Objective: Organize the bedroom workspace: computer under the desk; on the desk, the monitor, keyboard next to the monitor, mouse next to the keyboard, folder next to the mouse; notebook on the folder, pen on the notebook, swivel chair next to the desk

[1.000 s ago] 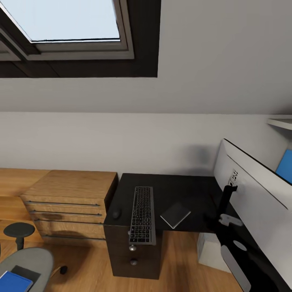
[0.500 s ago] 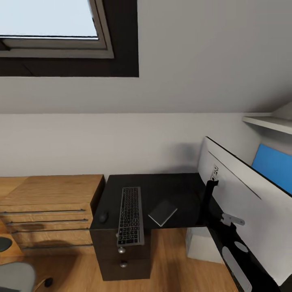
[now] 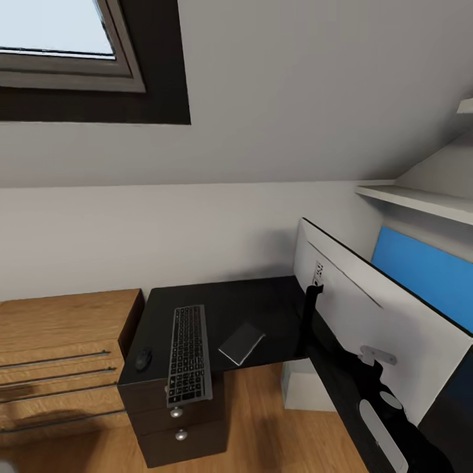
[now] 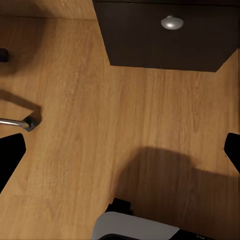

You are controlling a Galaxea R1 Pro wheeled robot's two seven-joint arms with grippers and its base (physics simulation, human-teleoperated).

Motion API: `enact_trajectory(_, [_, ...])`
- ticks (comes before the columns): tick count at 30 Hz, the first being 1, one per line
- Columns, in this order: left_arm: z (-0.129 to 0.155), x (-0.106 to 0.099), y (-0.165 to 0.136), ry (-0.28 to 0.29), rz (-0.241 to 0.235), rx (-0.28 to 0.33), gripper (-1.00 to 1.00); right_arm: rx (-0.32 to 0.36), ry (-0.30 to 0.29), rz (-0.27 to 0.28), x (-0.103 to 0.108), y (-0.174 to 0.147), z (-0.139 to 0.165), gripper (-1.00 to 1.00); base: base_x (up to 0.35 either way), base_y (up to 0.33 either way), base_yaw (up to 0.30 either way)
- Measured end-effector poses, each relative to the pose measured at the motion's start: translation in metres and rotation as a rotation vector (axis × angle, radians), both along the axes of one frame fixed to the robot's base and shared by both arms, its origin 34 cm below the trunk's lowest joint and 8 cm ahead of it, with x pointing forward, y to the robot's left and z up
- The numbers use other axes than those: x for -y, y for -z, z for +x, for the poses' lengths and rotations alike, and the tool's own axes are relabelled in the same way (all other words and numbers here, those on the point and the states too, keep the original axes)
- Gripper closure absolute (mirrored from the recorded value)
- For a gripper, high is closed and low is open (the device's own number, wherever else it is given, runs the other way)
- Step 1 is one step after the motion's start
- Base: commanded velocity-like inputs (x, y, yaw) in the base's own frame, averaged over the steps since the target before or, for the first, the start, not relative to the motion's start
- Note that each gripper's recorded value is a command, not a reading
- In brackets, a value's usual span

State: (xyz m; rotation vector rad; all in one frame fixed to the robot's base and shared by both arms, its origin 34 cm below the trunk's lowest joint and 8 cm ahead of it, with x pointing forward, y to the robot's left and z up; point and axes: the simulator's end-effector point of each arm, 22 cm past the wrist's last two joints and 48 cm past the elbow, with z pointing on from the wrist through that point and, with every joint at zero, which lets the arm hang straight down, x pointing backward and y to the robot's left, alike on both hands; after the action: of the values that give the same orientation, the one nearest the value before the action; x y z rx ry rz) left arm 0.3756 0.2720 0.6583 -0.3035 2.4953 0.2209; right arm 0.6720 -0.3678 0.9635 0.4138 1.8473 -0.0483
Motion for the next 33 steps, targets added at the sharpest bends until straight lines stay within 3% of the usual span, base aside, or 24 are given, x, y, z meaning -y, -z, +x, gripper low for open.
enact_trajectory(33, [-0.0006,-0.0003,0.0002,-0.001,0.000,-0.001,-1.00,-0.002,0.001,0.000,-0.0002,0.0009,-0.0003,-1.00,0.139,-0.053,-0.006])
